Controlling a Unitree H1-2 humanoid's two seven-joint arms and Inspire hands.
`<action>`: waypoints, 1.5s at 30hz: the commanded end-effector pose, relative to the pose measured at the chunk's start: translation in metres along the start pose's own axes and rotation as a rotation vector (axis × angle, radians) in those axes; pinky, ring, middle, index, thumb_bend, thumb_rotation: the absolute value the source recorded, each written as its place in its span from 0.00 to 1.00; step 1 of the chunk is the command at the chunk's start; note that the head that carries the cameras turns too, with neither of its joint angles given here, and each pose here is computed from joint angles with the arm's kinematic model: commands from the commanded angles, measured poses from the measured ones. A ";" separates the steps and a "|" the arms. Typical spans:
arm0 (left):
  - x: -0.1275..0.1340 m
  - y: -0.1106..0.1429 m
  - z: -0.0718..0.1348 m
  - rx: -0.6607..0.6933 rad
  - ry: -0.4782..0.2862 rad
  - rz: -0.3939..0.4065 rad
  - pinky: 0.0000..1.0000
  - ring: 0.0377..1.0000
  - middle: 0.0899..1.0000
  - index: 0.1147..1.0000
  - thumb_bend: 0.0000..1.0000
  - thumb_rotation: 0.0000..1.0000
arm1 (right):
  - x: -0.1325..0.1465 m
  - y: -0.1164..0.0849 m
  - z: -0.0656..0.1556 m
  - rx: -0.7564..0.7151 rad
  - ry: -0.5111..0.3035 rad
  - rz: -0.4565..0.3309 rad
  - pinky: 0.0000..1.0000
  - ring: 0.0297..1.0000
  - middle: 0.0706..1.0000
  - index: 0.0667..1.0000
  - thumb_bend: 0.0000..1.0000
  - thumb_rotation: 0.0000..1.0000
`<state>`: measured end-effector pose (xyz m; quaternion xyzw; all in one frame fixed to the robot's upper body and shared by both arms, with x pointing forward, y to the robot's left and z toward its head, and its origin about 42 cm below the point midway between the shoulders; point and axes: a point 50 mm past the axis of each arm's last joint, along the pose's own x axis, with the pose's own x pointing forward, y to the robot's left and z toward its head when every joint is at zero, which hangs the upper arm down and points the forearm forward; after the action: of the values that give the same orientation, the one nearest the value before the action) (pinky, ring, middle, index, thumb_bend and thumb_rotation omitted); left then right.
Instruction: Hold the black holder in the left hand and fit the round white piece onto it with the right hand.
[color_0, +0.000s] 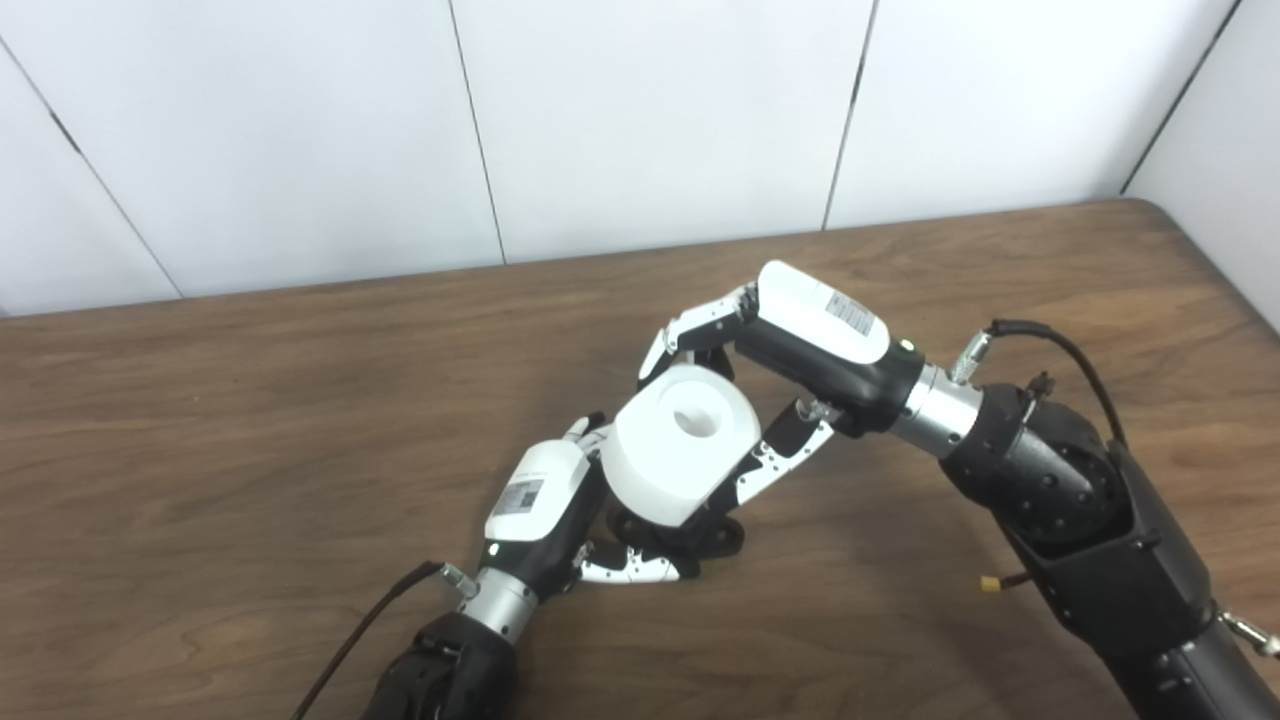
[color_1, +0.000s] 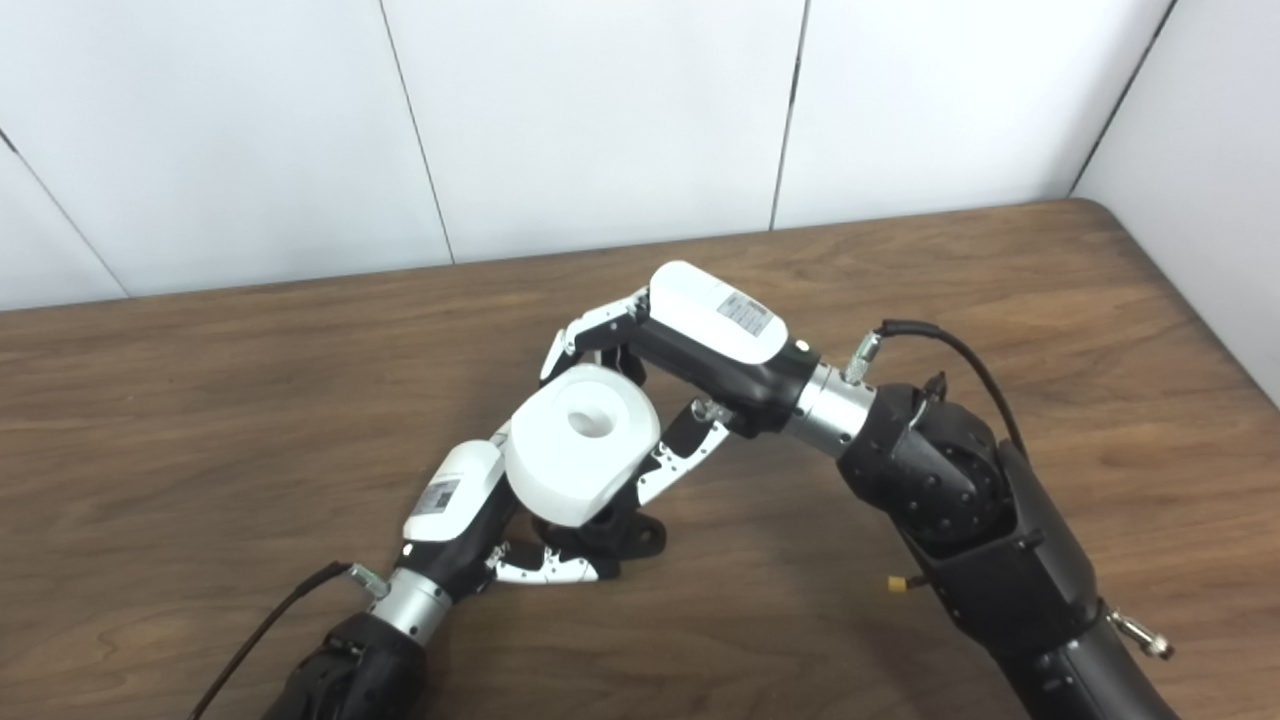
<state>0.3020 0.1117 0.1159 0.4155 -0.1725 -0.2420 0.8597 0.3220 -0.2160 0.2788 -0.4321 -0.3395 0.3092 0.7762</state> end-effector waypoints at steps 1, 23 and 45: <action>0.000 -0.006 0.006 -0.005 -0.018 -0.037 0.98 0.87 0.70 0.41 0.52 0.06 | 0.005 -0.015 0.004 -0.060 -0.067 -0.021 0.28 0.36 0.51 0.45 0.51 0.12; -0.002 0.004 0.009 0.000 -0.025 -0.020 0.98 0.87 0.70 0.41 0.52 0.06 | -0.015 -0.007 -0.008 -0.080 -0.027 0.051 0.24 0.30 0.45 0.45 0.52 0.00; -0.003 0.005 0.020 -0.016 -0.050 -0.005 0.98 0.87 0.70 0.41 0.52 0.06 | -0.023 0.011 -0.019 -0.063 -0.016 0.077 0.26 0.34 0.45 0.45 0.52 0.00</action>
<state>0.2944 0.1110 0.1224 0.4132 -0.1706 -0.2513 0.8585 0.3185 -0.2417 0.2381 -0.4675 -0.2950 0.3446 0.7588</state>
